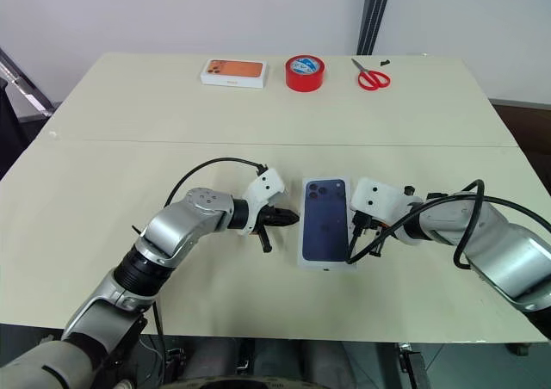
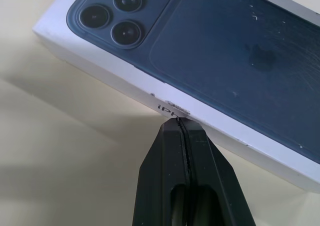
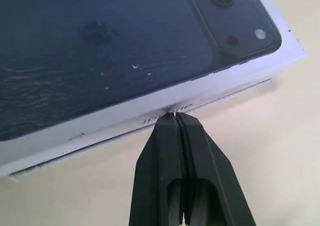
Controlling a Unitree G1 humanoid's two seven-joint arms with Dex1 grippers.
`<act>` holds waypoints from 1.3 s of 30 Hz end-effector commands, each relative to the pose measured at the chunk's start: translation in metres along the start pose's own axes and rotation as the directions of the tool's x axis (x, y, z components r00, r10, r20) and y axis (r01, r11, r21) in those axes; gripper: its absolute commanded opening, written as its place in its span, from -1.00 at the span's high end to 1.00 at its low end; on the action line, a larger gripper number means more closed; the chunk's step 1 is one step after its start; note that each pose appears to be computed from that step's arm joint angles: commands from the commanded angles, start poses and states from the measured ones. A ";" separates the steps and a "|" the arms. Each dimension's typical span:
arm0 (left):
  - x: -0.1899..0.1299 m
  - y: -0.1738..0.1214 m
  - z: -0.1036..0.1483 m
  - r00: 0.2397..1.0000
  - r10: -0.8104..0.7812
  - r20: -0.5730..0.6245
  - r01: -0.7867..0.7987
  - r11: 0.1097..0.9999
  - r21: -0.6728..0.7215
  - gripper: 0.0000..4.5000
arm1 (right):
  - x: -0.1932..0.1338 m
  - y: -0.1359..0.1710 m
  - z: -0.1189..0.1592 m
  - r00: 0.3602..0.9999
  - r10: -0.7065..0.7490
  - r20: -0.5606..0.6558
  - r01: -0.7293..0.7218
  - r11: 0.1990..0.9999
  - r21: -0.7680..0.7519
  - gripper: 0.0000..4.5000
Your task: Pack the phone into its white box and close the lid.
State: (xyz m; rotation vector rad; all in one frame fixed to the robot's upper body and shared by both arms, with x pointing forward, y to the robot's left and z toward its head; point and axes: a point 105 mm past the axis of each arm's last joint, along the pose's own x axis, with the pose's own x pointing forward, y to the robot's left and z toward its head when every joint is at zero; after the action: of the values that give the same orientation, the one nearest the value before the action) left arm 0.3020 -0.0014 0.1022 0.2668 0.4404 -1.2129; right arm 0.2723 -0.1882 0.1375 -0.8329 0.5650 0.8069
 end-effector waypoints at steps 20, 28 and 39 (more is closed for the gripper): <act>0.001 -0.007 0.017 0.997 -0.040 0.059 0.036 0.997 0.067 1.00 | -0.009 -0.002 -0.005 1.000 -0.026 -0.015 0.026 0.999 -0.024 0.98; -0.018 0.008 0.071 0.955 -0.023 0.296 0.025 1.000 -0.003 1.00 | -0.039 0.000 0.006 0.989 0.062 0.136 -0.068 0.997 0.036 0.98; 0.038 0.003 0.029 0.999 -0.025 -0.036 0.029 0.992 0.121 1.00 | -0.012 0.054 -0.017 0.978 0.202 0.047 -0.205 0.976 0.072 0.98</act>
State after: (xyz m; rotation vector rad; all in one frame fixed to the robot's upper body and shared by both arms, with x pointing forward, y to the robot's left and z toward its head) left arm 0.3227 -0.0439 0.1181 0.3410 0.3780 -1.2565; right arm 0.2231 -0.1846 0.1173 -0.6367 0.6358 0.9826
